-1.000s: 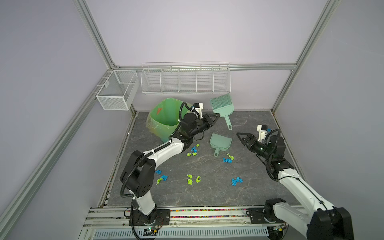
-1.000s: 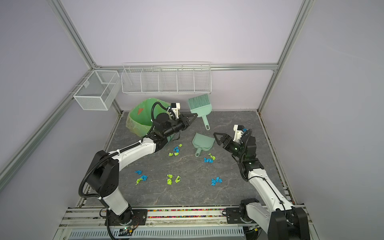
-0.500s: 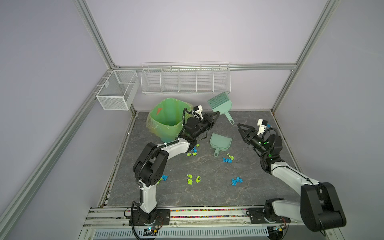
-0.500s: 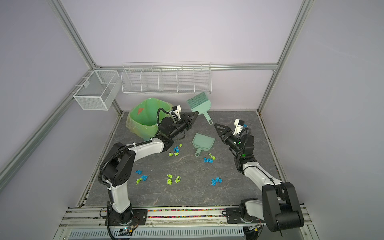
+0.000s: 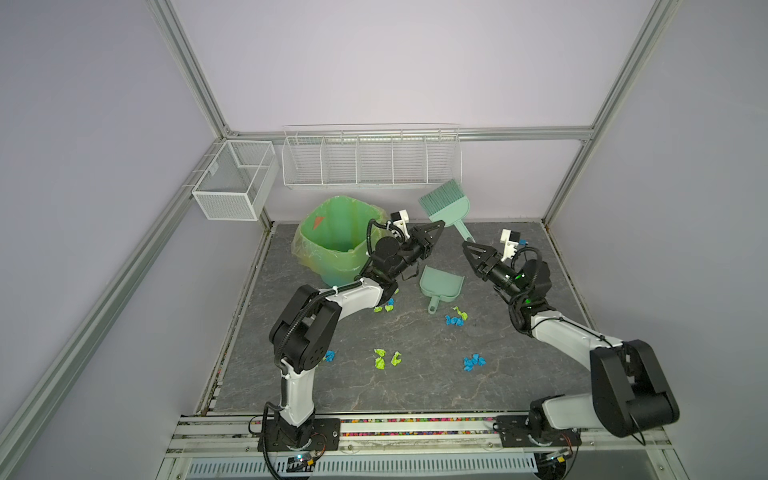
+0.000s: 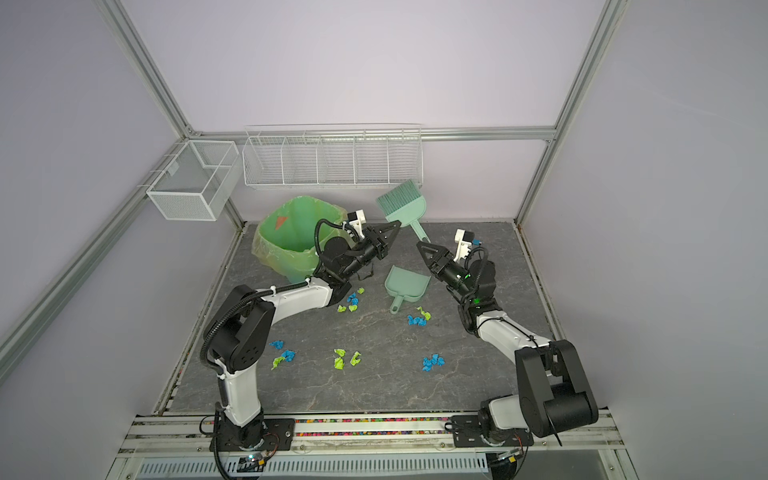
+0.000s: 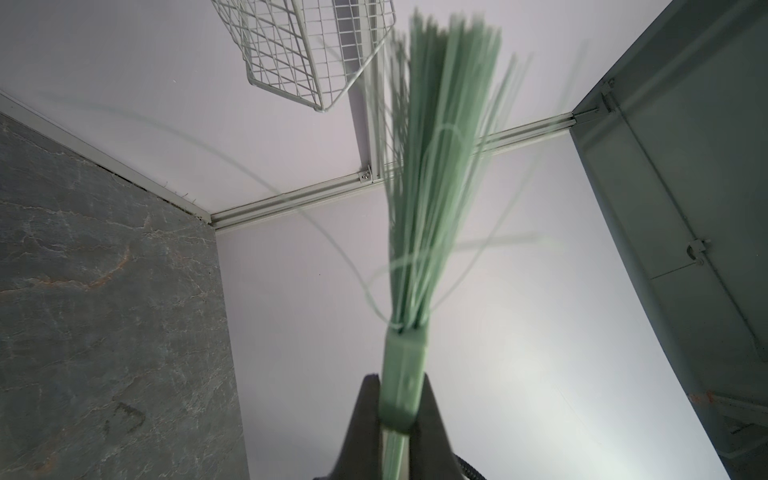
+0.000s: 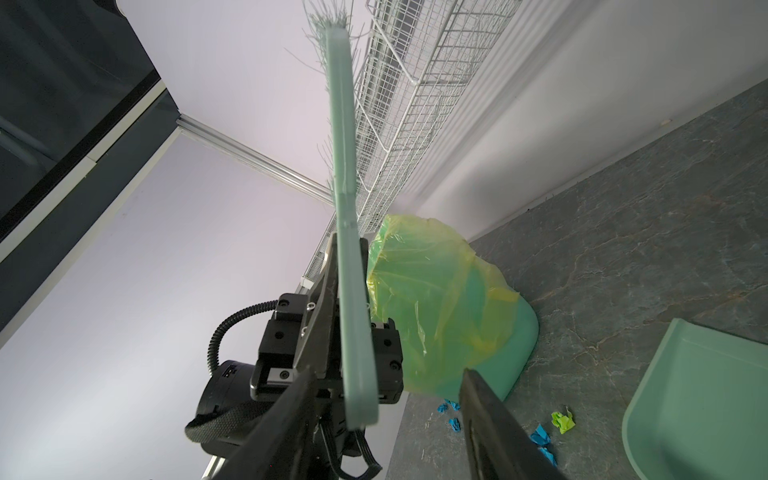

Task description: Sweep away the paper scraps from the table

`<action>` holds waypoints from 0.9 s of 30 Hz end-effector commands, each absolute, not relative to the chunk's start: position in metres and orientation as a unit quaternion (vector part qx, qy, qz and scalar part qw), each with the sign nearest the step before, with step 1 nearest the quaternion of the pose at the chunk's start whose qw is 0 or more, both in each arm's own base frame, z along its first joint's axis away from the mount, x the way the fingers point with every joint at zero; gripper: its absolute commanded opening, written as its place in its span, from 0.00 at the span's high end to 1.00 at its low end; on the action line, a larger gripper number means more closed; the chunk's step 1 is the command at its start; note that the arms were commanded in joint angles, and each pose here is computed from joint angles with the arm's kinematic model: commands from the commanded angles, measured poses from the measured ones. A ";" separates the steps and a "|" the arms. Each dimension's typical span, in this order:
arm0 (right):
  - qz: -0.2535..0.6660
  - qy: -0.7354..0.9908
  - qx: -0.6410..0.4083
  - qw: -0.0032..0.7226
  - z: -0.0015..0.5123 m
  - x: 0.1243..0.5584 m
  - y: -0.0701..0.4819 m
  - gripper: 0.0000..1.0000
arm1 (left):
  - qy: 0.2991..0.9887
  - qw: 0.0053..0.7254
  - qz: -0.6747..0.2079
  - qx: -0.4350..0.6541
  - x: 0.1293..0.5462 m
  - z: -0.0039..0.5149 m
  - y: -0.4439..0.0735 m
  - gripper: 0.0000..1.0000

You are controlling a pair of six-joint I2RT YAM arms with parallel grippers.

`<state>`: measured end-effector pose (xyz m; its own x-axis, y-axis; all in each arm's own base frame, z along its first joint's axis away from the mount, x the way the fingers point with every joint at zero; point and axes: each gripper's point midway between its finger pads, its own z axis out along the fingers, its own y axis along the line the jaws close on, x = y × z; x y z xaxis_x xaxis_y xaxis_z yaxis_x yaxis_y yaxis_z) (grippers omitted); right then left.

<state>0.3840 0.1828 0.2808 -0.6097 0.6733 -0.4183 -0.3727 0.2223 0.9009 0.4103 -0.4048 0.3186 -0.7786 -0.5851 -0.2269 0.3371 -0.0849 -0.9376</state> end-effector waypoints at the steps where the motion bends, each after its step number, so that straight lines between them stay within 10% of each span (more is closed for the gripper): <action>1: 0.633 0.627 0.103 0.443 0.302 0.385 0.184 0.45 | 0.578 0.316 -0.746 -0.100 0.409 0.327 -0.406 1.00; 27: 0.658 0.584 0.083 0.469 0.321 0.396 0.185 0.70 | 0.589 0.309 -0.739 -0.105 0.406 0.310 -0.408 1.00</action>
<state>0.3977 0.1856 0.3039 -0.5633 0.6983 -0.4416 -0.4755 0.1630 0.8645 0.4061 -0.4058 0.3145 -0.7838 -0.5805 -0.2208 0.3347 -0.0953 -0.9375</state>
